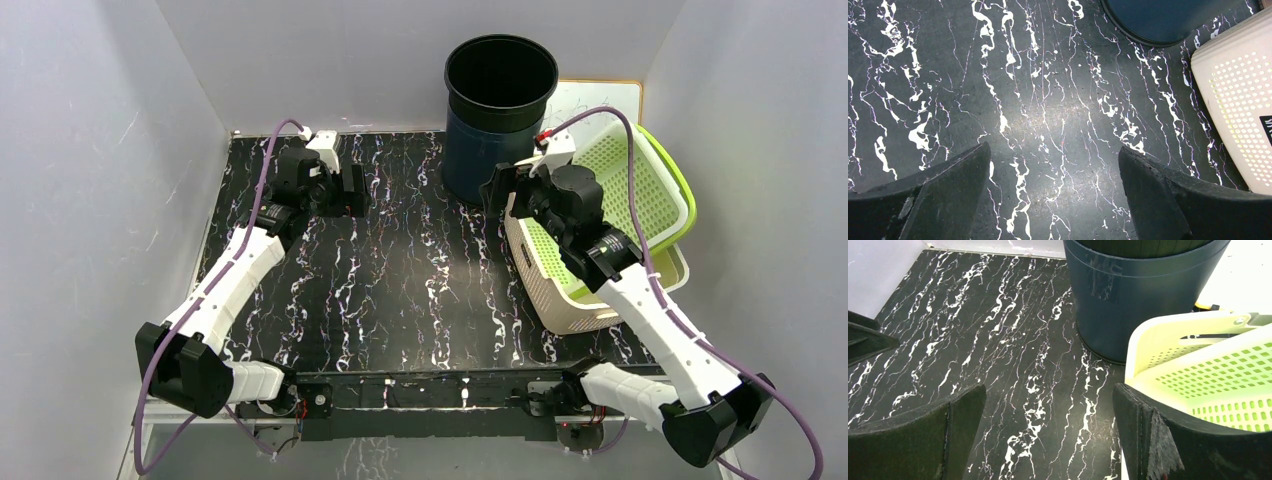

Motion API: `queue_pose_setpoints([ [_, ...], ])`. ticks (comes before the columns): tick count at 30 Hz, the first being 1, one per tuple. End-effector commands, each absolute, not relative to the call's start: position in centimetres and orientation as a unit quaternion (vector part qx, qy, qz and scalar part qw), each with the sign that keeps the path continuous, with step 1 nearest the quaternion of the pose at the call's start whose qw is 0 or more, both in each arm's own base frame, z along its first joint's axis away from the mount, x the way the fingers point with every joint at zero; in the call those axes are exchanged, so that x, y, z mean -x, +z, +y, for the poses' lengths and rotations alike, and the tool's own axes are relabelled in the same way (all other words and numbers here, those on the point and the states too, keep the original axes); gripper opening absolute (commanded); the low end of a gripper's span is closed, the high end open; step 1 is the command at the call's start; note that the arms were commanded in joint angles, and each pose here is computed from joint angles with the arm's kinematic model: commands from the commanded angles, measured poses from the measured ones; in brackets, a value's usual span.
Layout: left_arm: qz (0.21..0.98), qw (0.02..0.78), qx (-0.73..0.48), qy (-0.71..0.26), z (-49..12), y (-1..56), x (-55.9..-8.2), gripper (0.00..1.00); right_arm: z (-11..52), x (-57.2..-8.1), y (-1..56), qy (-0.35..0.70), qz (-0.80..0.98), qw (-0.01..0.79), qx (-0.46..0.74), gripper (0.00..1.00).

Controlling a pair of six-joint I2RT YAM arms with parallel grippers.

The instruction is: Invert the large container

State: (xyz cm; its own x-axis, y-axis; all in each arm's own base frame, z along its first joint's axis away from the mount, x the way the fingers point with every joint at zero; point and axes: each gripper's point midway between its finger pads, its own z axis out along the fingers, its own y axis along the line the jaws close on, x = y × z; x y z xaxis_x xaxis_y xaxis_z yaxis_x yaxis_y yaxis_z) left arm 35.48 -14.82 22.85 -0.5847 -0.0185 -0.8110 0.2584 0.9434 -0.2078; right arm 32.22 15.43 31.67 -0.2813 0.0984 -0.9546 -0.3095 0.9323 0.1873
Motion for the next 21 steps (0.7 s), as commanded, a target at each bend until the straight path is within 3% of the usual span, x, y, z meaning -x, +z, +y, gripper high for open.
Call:
queue_pose_setpoints([
  [1,0.863,0.472,-0.075,-0.162,-14.9,24.7,-34.9,0.98,14.9,-32.6,34.7,0.166,0.757,0.630,0.053,0.98],
  [11,0.863,0.472,-0.075,-0.163,-14.8,24.7,-34.6,0.98,15.1,-32.8,35.3,0.169,0.758,0.628,0.055,0.98],
  [15,0.864,0.471,-0.077,-0.161,-14.7,24.5,-34.5,0.98,15.2,-33.3,38.1,0.173,0.740,0.648,0.049,0.97],
  [21,0.868,0.465,-0.087,-0.151,-14.5,24.6,-34.5,0.98,13.2,-35.7,43.4,0.139,0.710,0.690,-0.028,0.86],
])
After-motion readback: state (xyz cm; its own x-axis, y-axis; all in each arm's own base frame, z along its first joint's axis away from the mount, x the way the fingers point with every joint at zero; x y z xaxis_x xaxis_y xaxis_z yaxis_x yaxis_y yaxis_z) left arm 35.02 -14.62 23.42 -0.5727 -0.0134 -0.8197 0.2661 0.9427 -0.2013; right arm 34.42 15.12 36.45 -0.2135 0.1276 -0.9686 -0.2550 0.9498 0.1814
